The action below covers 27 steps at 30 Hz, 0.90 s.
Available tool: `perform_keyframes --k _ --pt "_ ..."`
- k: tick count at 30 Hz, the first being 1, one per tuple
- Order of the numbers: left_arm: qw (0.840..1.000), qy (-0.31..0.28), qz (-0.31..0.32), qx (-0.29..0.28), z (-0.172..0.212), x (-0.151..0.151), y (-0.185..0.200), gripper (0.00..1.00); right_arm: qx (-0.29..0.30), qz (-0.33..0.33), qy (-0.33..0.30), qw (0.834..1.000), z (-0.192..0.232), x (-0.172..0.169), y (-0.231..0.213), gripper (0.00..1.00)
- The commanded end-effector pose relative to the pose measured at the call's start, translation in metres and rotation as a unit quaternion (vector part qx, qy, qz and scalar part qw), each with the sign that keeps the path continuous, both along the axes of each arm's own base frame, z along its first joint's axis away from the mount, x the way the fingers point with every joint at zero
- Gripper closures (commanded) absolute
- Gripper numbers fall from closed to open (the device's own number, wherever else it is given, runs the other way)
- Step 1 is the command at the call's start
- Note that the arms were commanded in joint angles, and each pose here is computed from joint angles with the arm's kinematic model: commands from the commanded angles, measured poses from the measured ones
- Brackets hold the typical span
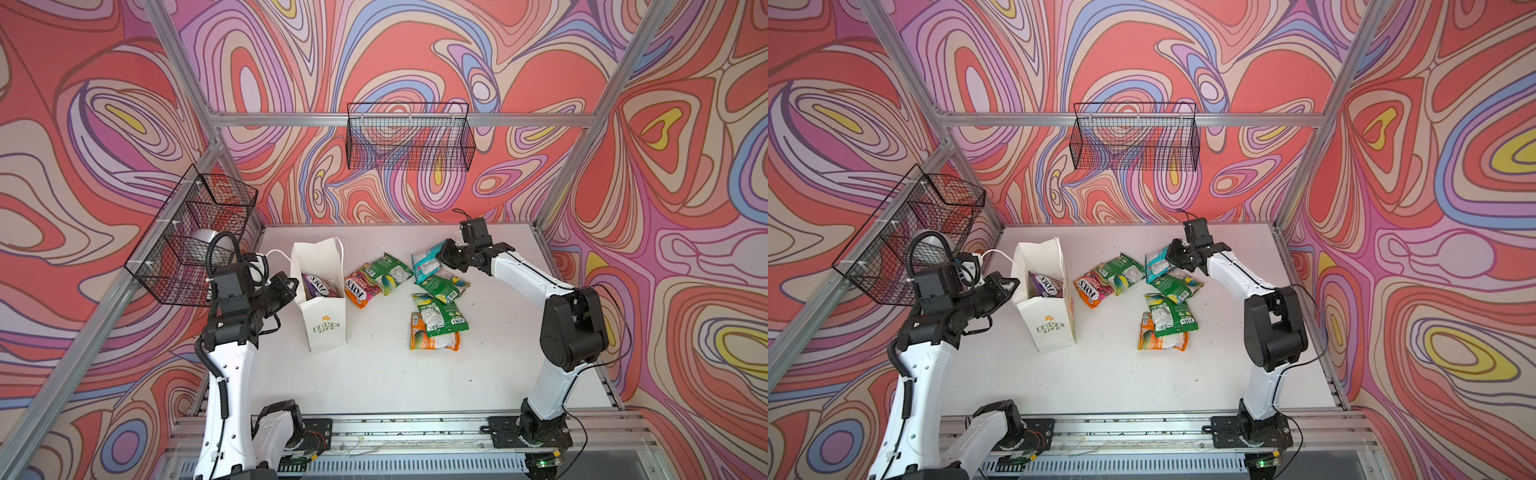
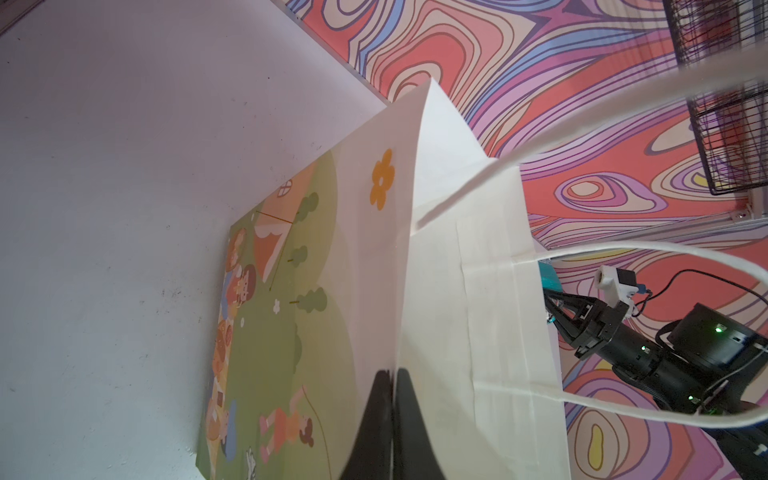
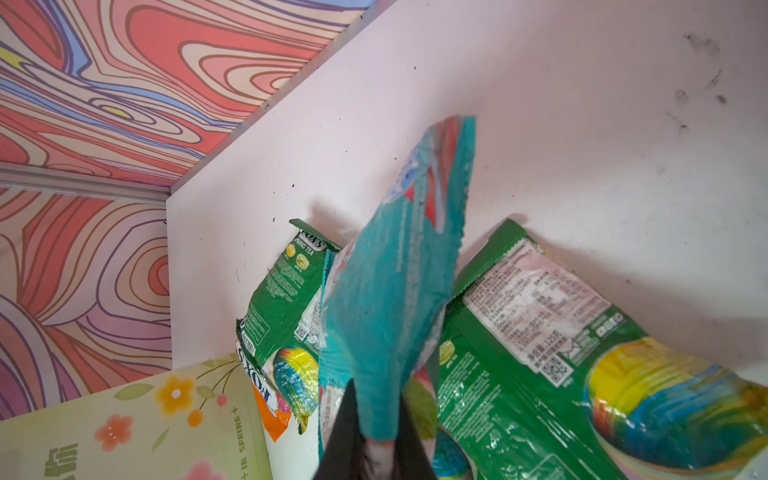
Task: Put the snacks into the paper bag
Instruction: 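Grasp the teal snack bag with the right gripper and lift it, then carry the teal bag over the paper bag with the right gripper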
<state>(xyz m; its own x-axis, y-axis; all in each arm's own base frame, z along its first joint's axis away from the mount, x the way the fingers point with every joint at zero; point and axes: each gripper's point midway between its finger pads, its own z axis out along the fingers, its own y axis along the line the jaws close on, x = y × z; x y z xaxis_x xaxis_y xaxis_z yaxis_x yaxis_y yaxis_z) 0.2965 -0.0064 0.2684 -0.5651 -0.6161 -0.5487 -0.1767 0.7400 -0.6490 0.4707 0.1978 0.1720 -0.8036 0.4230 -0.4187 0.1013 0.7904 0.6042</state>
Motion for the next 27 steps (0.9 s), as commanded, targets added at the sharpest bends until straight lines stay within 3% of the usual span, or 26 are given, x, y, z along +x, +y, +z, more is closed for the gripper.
perform_keyframes --k 1,14,27 --pt "0.999 -0.045 -0.006 0.010 0.019 0.003 0.000 1.00 0.010 0.014 -0.074 0.997 0.071 -0.008 0.017 1.00" --pt "0.999 -0.049 -0.015 -0.002 0.021 0.003 -0.005 1.00 0.031 0.075 -0.203 0.976 0.199 -0.057 0.085 1.00" --pt "0.997 -0.062 -0.034 -0.024 0.025 0.005 -0.013 1.00 0.058 0.175 -0.331 0.926 0.306 -0.123 0.189 1.00"
